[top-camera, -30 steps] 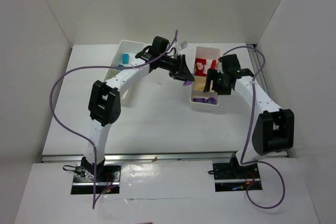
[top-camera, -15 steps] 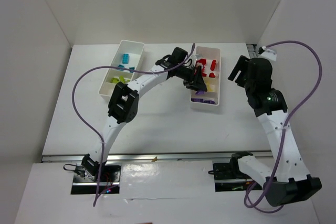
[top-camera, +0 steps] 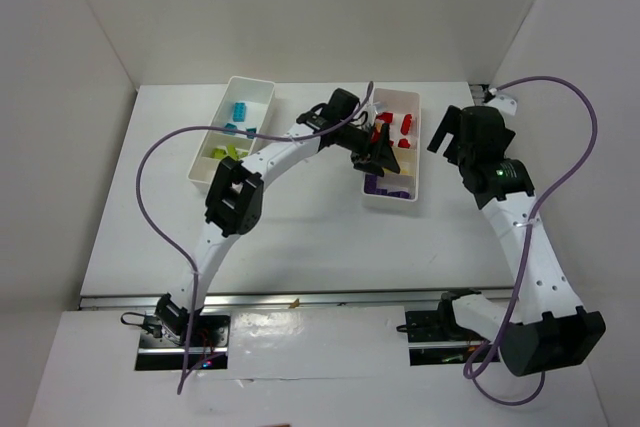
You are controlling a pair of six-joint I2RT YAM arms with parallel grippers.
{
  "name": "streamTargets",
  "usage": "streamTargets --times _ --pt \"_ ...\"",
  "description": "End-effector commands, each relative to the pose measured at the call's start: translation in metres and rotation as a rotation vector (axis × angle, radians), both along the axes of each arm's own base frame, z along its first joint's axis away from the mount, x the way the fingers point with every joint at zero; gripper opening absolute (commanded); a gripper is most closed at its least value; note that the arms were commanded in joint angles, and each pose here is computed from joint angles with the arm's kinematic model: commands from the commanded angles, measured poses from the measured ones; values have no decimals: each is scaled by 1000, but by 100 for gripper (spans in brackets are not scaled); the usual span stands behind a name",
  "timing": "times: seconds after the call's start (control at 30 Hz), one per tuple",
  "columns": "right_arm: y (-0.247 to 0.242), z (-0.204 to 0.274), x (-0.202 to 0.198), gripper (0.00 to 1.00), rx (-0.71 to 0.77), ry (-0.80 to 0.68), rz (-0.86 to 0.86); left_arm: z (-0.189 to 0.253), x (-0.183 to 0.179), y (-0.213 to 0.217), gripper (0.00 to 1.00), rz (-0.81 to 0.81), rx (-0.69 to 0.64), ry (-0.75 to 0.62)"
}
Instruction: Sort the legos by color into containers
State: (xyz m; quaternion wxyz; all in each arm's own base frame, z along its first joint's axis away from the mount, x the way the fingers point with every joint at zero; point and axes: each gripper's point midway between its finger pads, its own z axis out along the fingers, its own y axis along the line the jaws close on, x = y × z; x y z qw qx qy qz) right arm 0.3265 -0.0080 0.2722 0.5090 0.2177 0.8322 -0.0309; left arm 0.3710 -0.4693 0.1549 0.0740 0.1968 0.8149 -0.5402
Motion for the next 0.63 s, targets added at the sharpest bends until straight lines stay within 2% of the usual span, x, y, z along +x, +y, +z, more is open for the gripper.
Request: streamTargets --times 0.0,0.03,0.1,0.2,0.23,0.27,0.43,0.47,0.57,0.6 --pt "-12 10 5 100 -2 -27 -87 108 -14 8 84 -28 -127 -197" --pt "-16 10 5 100 22 -28 -142 110 -7 19 84 10 -95 -230" --pt "-29 5 6 100 -10 7 -232 144 -9 39 84 59 -94 -310" --pt "-43 -1 6 100 -23 41 -347 146 7 82 84 179 12 -387" --pt "-46 -2 6 100 -28 47 -369 170 3 100 84 218 15 -448" --pt "-47 -5 5 100 -26 56 -387 164 17 123 84 293 90 -488" --pt "-49 -10 6 100 -18 57 -399 191 26 207 84 516 224 -569" --pt "-47 -9 8 100 -2 46 -396 186 28 224 84 564 263 -567" --pt "-46 -11 4 100 4 48 -388 216 25 265 85 686 241 -633" --pt "-46 -11 4 100 4 48 -388 212 27 279 85 714 253 -628"
